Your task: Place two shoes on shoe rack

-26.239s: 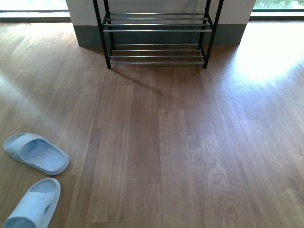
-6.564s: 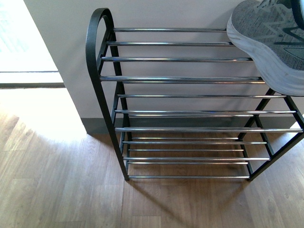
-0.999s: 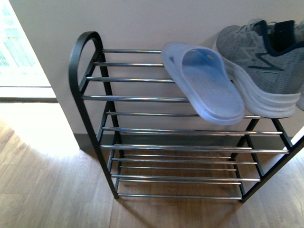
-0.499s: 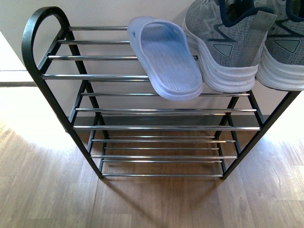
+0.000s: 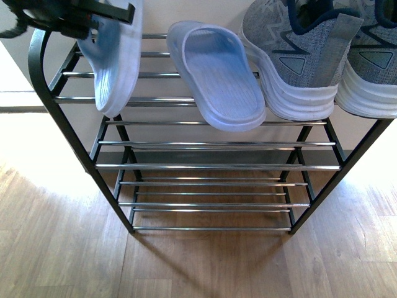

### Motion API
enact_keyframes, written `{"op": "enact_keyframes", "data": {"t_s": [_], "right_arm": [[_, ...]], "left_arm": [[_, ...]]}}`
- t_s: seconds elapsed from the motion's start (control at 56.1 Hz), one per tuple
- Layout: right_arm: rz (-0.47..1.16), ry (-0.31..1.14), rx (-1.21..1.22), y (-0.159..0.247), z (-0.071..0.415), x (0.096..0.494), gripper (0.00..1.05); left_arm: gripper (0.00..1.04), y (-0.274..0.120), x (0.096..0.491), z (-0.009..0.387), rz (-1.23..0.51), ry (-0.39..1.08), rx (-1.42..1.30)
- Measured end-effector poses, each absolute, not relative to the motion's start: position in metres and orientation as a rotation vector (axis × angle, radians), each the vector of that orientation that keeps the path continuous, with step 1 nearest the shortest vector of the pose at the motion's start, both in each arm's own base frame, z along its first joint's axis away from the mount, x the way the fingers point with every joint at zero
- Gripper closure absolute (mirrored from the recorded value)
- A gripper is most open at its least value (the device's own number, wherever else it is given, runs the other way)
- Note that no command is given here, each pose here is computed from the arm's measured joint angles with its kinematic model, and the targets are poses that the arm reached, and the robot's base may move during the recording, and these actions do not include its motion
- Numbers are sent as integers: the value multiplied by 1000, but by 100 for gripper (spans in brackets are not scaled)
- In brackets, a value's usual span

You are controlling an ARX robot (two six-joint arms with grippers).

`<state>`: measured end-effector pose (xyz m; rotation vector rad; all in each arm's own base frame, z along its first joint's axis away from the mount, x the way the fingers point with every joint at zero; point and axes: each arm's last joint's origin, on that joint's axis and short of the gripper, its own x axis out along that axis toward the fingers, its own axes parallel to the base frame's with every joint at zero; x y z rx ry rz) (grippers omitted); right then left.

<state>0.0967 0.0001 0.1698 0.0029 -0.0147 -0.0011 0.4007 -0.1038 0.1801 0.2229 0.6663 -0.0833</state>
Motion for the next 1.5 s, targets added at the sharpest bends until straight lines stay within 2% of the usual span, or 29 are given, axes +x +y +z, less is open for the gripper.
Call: {"op": "enact_keyframes", "data": {"t_s": [0.089,0.178,0.303,0.392,0.553,0.66,0.767,0.856,0.945,1.231,1.356,1.498], "right_arm": [[-1,-15,3,0,170,97,9],[-1,-15,3,0,170,97,9],[-1,-15,3,0,170,97,9],[-1,-14,3,0,170,97,9],[-1,-14,3,0,170,97,9],[-1,-15,3,0,170,97,9],[-1,-15,3,0,170,97,9],[0,-15,3,0,170,97,9],[-1,-15,3,0,170,97,9],[-1,-15,3,0,170,97,9],[-1,-15,3,0,170,97,9],[-1,-15,3,0,170,97,9]], "left_arm": [[102,-110,413,168,-73,719,256],[84,-116,418,173,-92,719,273],[66,-120,415,178,-134,713,245],[46,-118,400,206,-169,658,181],[24,-110,366,257,-174,527,125],[8,-99,326,287,-148,406,106],[10,-88,290,299,-122,315,119],[24,-77,269,303,-26,81,47],[37,-66,256,291,-9,-13,9],[78,-38,218,237,-7,8,9],[101,-28,200,223,-7,6,7],[103,-19,181,206,-4,11,4]]}}
